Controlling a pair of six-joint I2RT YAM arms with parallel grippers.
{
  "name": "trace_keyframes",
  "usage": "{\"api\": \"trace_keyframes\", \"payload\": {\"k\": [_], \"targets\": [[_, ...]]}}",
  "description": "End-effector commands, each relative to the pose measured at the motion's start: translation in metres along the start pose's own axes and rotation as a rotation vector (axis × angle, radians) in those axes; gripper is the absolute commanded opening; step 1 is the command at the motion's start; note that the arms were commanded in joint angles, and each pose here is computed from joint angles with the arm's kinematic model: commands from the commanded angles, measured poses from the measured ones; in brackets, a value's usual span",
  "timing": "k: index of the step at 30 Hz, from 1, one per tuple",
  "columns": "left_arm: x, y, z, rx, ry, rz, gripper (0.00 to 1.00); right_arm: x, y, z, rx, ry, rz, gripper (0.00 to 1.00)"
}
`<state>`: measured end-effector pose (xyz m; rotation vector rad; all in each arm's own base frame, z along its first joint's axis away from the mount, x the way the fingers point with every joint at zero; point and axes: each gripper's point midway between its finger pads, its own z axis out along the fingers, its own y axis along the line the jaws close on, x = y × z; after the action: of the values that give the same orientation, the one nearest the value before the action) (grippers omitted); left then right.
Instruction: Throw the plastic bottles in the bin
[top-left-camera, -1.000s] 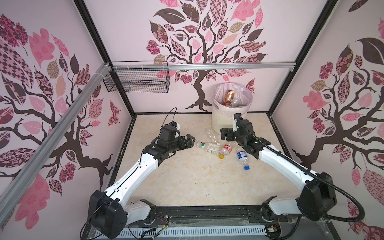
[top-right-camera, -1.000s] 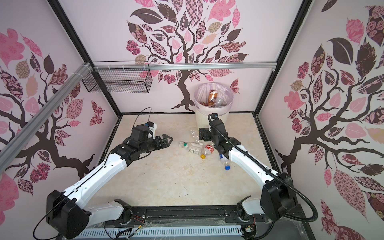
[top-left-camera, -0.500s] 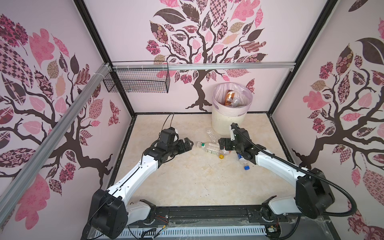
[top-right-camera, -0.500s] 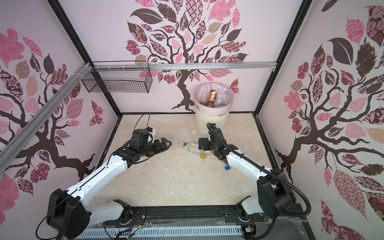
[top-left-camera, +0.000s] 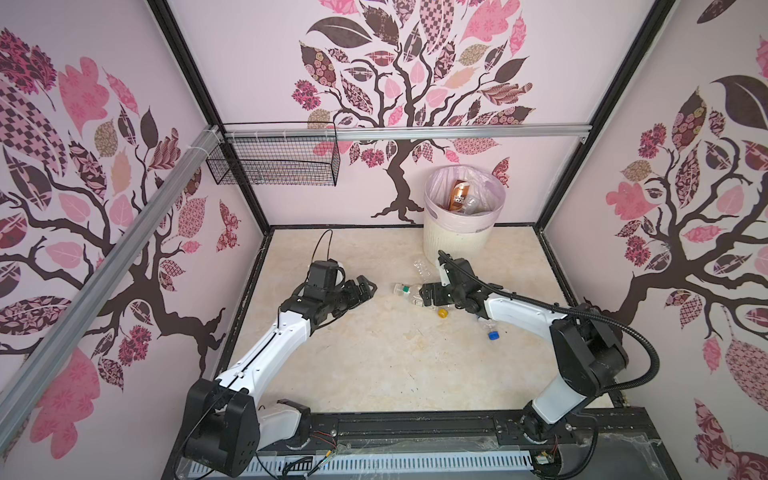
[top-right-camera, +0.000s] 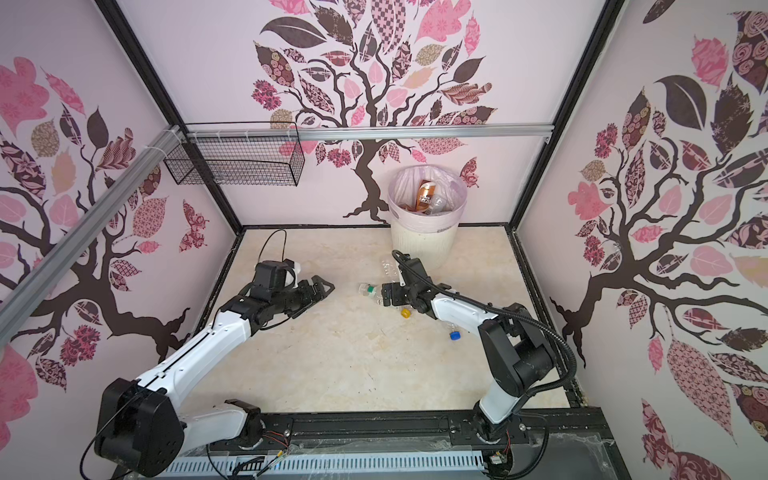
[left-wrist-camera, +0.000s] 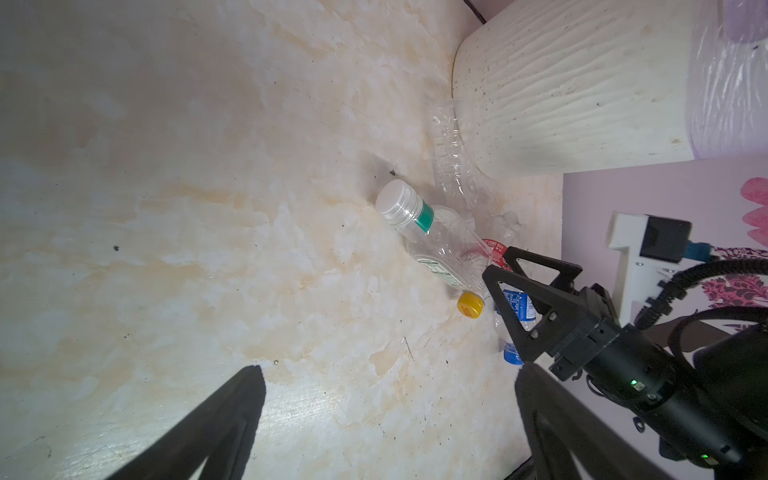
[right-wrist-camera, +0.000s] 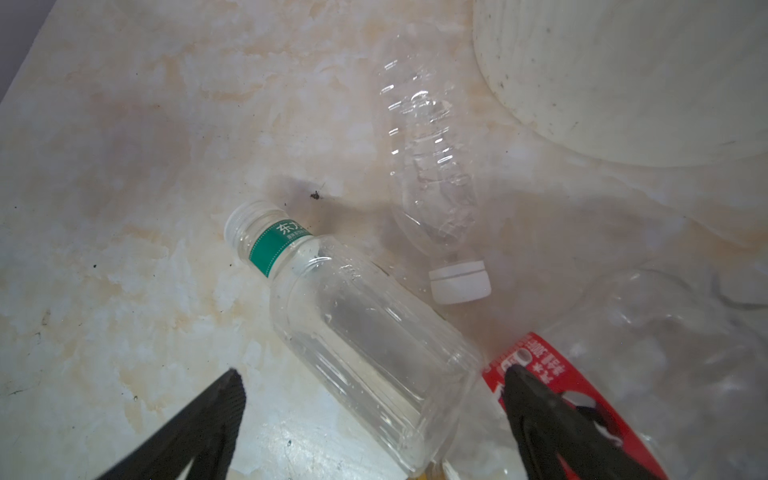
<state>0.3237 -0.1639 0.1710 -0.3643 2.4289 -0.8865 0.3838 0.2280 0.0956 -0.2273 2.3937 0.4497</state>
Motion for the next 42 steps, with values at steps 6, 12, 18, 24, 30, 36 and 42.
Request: {"api": "trace_keyframes", "payload": {"k": [6,12,18,24,30,36,42], "targets": [[0.005,0.007,0.006,0.003,0.021,-0.007,0.98,0.001,0.018,0.015,-0.044,0.031,-0.016,1.00],[0.005,0.011,0.005,-0.003,0.023,-0.015,0.98,0.005,0.033,0.019,-0.064,0.047,-0.029,1.00],[0.002,0.016,-0.001,-0.015,0.010,-0.024,0.98,0.011,0.058,0.018,-0.104,0.059,-0.040,1.00],[-0.007,0.030,-0.009,-0.012,-0.004,-0.077,0.98,0.020,0.092,0.014,-0.154,0.067,-0.059,0.99],[-0.012,0.042,-0.016,-0.022,-0.013,-0.102,0.98,0.025,0.124,0.011,-0.211,0.077,-0.085,1.00],[-0.010,0.045,-0.019,-0.037,-0.007,-0.089,0.98,0.008,0.116,-0.001,-0.157,0.023,-0.124,0.99],[-0.007,0.047,-0.018,-0.041,-0.003,-0.092,0.98,0.001,0.089,0.009,-0.100,0.038,-0.111,1.00]]}}
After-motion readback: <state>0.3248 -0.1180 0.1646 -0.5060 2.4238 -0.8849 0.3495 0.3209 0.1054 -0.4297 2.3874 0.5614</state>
